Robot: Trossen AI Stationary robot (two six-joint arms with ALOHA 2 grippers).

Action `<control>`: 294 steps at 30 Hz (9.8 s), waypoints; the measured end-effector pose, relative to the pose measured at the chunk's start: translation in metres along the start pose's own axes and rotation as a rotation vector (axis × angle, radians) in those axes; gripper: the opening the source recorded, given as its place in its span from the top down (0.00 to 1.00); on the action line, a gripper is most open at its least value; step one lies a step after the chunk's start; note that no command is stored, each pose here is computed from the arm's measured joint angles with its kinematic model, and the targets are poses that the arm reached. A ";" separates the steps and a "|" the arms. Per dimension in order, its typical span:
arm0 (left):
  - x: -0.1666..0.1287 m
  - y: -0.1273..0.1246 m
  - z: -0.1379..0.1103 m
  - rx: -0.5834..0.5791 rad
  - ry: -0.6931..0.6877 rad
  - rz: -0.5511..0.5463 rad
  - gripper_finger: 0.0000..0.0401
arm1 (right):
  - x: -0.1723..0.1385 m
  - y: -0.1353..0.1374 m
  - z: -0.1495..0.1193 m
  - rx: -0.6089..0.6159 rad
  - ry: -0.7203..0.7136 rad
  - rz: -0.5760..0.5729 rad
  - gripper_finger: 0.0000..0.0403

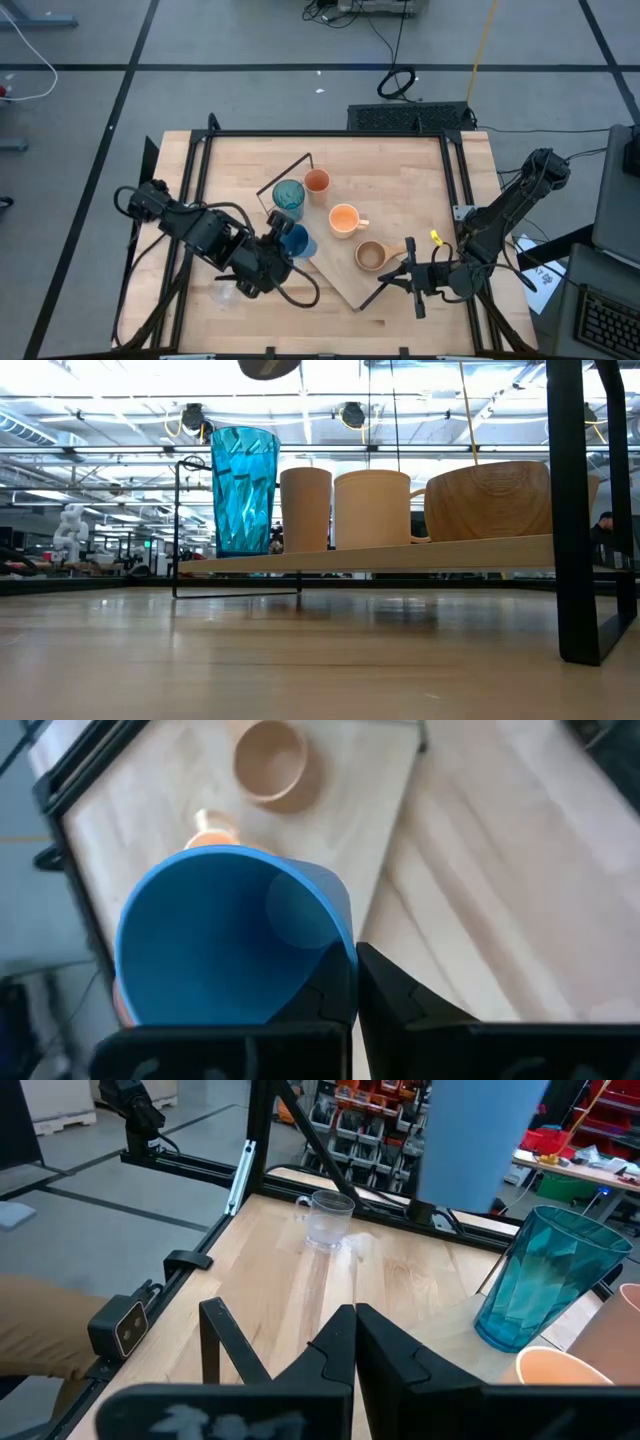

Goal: Stack small to large cups/mugs on shelf
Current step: Put the blue cup on the shelf, then put the transparent mug on the shelf

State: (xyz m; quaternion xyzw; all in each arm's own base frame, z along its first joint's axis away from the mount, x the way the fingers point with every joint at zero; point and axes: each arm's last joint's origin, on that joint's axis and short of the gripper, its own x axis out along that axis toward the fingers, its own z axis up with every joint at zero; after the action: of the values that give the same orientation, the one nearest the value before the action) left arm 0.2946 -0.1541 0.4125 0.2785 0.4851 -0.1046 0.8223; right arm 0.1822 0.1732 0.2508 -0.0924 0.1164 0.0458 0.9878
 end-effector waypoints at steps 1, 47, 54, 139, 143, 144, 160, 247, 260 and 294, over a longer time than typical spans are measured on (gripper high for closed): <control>0.000 0.001 0.000 -0.008 0.004 0.010 0.99 | 0.000 0.000 0.000 0.000 0.000 0.000 1.00; 0.011 -0.019 0.014 -0.075 -0.106 0.200 0.99 | 0.008 -0.014 0.010 -0.033 -0.064 -0.136 1.00; 0.016 -0.009 0.008 -0.068 -0.056 0.067 0.99 | 0.008 -0.014 0.010 -0.033 -0.064 -0.136 1.00; 0.142 0.039 -0.030 -0.103 0.118 -0.155 0.98 | 0.013 -0.024 0.011 -0.093 -0.053 -0.178 1.00; 0.142 0.041 -0.030 -0.097 0.119 -0.154 0.97 | 0.013 -0.024 0.011 -0.092 -0.053 -0.178 1.00; 0.143 0.042 -0.031 -0.100 0.120 -0.153 0.96 | 0.013 -0.024 0.011 -0.092 -0.053 -0.178 1.00; 0.151 0.040 -0.037 -0.066 0.153 -0.145 0.99 | 0.013 -0.024 0.011 -0.092 -0.053 -0.178 1.00; -0.006 0.033 -0.058 -0.393 -0.095 -0.136 0.66 | 0.013 -0.023 0.007 -0.048 -0.031 -0.169 1.00; -0.031 0.004 -0.074 -0.482 0.131 -0.234 0.66 | 0.012 -0.023 0.005 -0.036 -0.013 -0.162 1.00; -0.059 -0.110 -0.071 -0.674 0.237 -0.338 0.81 | 0.012 -0.023 0.005 -0.040 -0.013 -0.160 1.00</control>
State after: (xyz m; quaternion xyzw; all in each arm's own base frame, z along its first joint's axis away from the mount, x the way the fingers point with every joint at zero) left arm 0.1632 -0.2108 0.3973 -0.0807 0.6228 -0.0405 0.7771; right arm 0.1978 0.1528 0.2565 -0.1208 0.1012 -0.0302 0.9870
